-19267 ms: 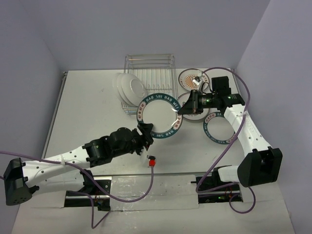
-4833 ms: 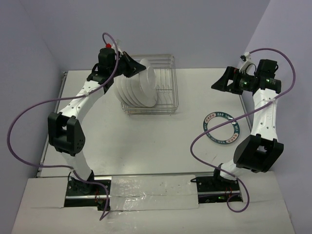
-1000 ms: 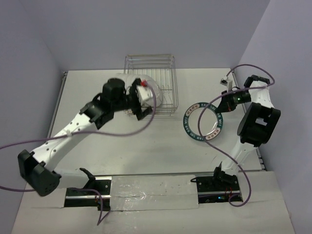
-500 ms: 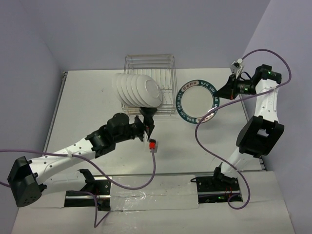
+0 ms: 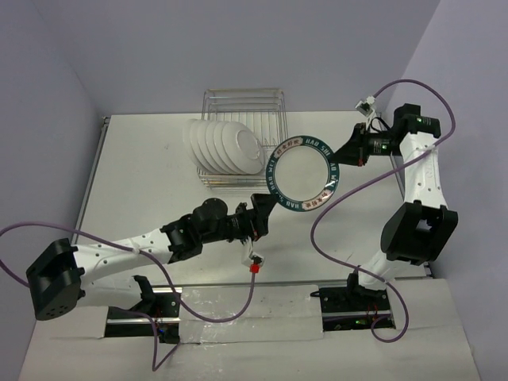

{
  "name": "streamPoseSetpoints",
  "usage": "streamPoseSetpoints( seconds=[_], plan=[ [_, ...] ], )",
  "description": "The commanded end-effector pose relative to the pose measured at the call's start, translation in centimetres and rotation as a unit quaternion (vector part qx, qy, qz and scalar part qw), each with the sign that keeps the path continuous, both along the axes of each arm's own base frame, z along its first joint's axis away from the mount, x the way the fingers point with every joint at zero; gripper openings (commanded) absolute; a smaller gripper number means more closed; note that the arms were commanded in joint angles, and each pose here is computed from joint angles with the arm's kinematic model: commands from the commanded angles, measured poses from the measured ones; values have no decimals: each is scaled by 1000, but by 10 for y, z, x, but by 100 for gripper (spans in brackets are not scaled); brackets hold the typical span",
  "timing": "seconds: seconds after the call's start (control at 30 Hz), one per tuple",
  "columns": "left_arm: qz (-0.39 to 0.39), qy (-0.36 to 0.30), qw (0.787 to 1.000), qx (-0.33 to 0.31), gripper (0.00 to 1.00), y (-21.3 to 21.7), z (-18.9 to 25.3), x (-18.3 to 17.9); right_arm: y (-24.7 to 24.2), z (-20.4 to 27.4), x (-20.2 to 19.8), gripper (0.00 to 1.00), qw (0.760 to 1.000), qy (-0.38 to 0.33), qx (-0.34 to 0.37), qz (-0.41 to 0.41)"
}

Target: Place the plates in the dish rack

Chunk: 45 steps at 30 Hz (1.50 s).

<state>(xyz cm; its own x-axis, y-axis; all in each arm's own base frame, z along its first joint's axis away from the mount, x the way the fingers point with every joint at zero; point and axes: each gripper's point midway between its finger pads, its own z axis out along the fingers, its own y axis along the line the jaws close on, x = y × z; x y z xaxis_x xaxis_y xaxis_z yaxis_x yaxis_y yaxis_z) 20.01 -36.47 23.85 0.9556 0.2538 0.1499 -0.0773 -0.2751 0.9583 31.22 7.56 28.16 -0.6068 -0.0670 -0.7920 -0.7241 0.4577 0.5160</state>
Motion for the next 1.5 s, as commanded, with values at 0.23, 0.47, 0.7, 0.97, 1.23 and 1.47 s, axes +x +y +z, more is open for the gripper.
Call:
streamPoseSetpoints(
  seconds=[0.23, 0.47, 0.7, 0.97, 1.23, 1.47],
  plan=[
    [12, -74, 997, -6, 71, -19, 4, 11, 39, 4, -39, 0, 996, 71, 34, 47],
    [42, -65, 997, -18, 16, -25, 8, 19, 51, -6, -47, 0, 994, 86, 8, 69],
    [44, -35, 997, -44, 0, -14, 18, 2, 50, -1, -39, 96, 996, 77, -3, 47],
    [117, 202, 961, -148, 0, 12, 83, -7, -8, 78, 23, 100, 992, -13, 49, -112],
    [269, 523, 739, -329, 0, 16, 152, 76, -74, 108, 52, 100, 960, -71, 77, -260],
    [195, 793, 401, -416, 0, 35, 204, 157, -78, 93, 52, 100, 958, -57, 68, -274]
  ],
)
